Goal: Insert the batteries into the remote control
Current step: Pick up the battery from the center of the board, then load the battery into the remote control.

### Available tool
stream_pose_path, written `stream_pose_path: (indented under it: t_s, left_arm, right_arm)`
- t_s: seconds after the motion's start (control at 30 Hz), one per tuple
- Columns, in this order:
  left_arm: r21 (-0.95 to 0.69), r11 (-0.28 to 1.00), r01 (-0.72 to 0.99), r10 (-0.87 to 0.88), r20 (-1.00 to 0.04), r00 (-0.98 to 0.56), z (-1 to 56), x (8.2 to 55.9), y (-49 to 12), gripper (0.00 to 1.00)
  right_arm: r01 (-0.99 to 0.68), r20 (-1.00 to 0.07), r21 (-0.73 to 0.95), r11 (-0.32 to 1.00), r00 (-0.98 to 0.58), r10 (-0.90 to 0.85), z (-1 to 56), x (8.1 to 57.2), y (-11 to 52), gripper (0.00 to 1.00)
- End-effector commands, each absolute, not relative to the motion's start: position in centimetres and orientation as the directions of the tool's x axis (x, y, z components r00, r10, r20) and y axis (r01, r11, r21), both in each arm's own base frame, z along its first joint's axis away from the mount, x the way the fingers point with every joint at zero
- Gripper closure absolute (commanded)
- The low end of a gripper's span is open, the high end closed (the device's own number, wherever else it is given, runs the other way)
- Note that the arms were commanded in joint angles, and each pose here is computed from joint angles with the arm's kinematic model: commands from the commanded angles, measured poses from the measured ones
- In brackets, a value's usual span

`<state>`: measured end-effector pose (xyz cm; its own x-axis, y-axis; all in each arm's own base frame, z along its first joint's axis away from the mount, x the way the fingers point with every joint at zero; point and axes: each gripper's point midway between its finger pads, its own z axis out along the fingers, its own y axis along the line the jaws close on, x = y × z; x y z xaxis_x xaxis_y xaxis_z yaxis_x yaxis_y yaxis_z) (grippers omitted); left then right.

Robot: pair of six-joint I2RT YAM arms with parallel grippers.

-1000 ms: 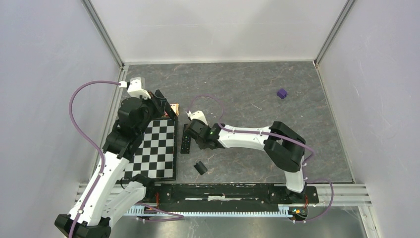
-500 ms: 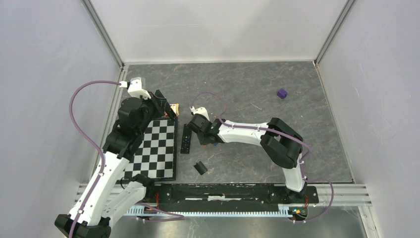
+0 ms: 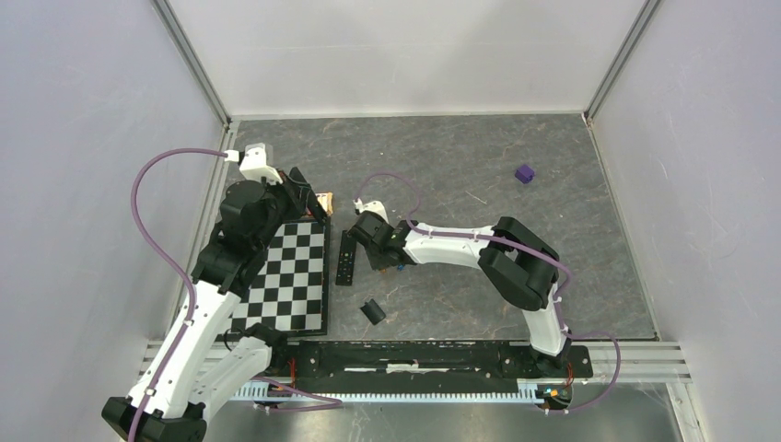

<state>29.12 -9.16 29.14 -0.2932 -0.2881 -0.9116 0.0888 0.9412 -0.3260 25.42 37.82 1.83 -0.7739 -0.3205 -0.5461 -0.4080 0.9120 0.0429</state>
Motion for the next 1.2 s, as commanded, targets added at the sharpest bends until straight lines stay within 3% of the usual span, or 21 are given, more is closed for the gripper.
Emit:
stream_pose_path:
  t_s: [0.0,0.13,0.53,0.73,0.97,1.17]
  left_arm:
    - [-0.288,0.951,0.111,-0.248,-0.927,-0.281,29.4,29.0,-9.0,0.98]
    - [-0.291,0.949,0.122,-0.245,-0.923,-0.297,29.1,28.9,-9.3,0.98]
    - [-0.469,0.828,0.306,-0.287,-0.824,-0.488,26.4,29.5,-15.7,0.98]
    - [-0.665,0.584,0.467,-0.364,-0.728,-0.581,27.6,29.7,-21.4,0.98]
    - [-0.733,0.310,0.606,-0.348,-0.681,-0.645,30.5,29.7,-25.5,0.98]
    - [-0.788,0.091,0.609,-0.389,-0.591,-0.707,34.3,29.8,-26.9,0.98]
  right_arm:
    - [-0.388,-0.516,0.006,0.922,-0.790,-0.329,0.5,25.2,36.7,0.87]
    - [-0.382,-0.568,-0.009,0.924,-0.759,-0.319,2.0,26.0,36.3,0.97]
    - [-0.404,-0.792,0.122,0.907,-0.591,-0.156,13.7,28.7,33.9,0.98]
    - [-0.433,-0.875,0.256,0.864,-0.484,0.017,21.7,29.6,32.2,0.97]
    - [-0.563,-0.928,0.362,0.743,-0.293,0.230,33.0,29.2,31.4,0.96]
    - [-0.628,-0.945,0.327,0.706,-0.224,0.238,35.3,27.9,30.9,0.96]
